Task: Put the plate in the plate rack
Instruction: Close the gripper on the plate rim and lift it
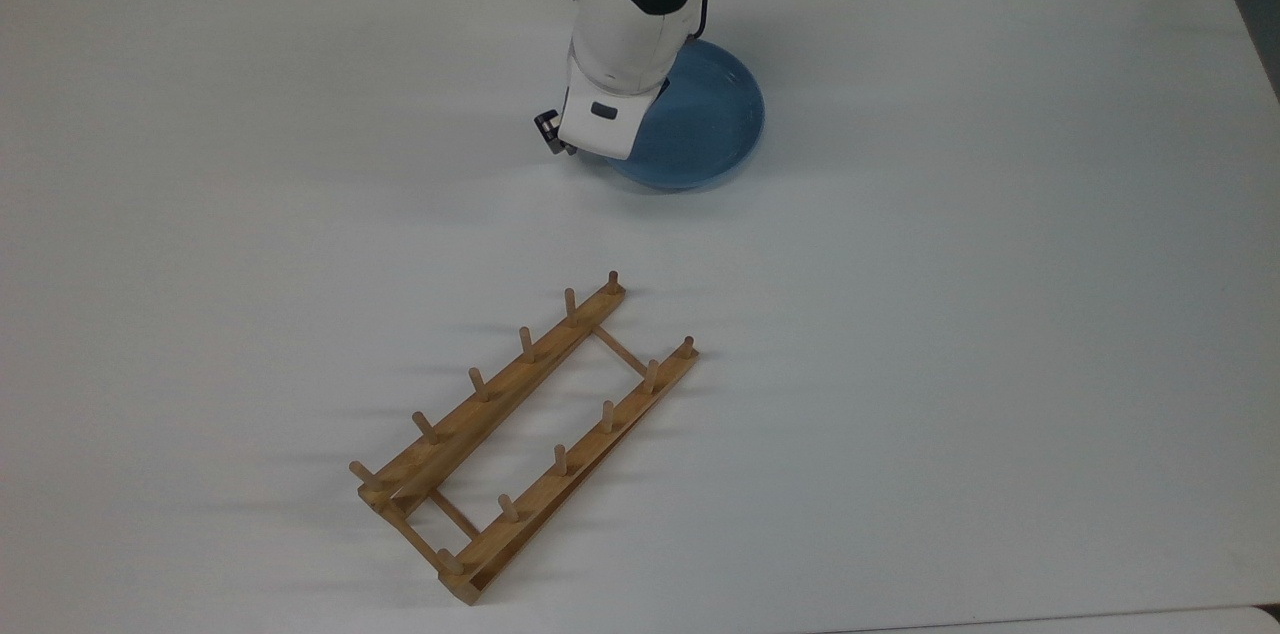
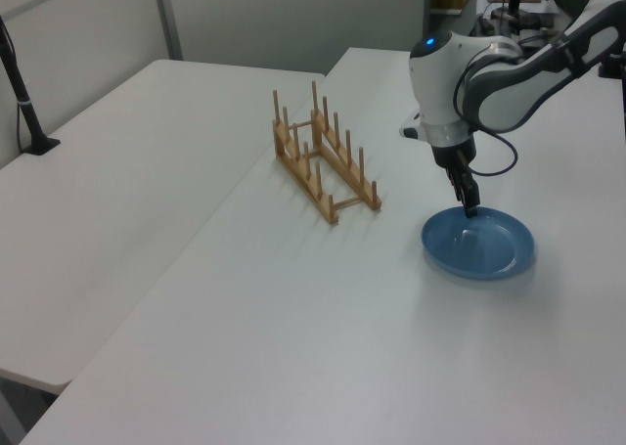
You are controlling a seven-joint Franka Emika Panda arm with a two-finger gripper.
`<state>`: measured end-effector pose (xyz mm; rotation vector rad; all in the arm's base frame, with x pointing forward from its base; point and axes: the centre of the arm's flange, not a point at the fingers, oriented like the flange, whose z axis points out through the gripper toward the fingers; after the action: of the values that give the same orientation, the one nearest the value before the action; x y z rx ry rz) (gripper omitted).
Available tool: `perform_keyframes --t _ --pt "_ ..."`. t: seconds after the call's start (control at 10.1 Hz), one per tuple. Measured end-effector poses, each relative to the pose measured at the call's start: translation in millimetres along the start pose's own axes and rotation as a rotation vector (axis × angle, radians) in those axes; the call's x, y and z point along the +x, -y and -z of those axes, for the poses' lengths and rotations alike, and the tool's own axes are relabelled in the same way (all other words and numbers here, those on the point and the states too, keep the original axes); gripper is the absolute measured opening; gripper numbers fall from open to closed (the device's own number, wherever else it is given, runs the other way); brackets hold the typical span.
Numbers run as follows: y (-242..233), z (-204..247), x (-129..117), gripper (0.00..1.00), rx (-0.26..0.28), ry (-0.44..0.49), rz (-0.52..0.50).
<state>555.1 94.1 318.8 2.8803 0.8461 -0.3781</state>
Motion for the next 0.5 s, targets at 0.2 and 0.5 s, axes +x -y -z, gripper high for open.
perform_keyframes --t 0.2,0.5 --pt "2.8 -3.4 3.9 0.33 -0.004 0.0 0.005" --pt "2.4 6.3 7.6 0.06 -0.012 -0.018 0.003"
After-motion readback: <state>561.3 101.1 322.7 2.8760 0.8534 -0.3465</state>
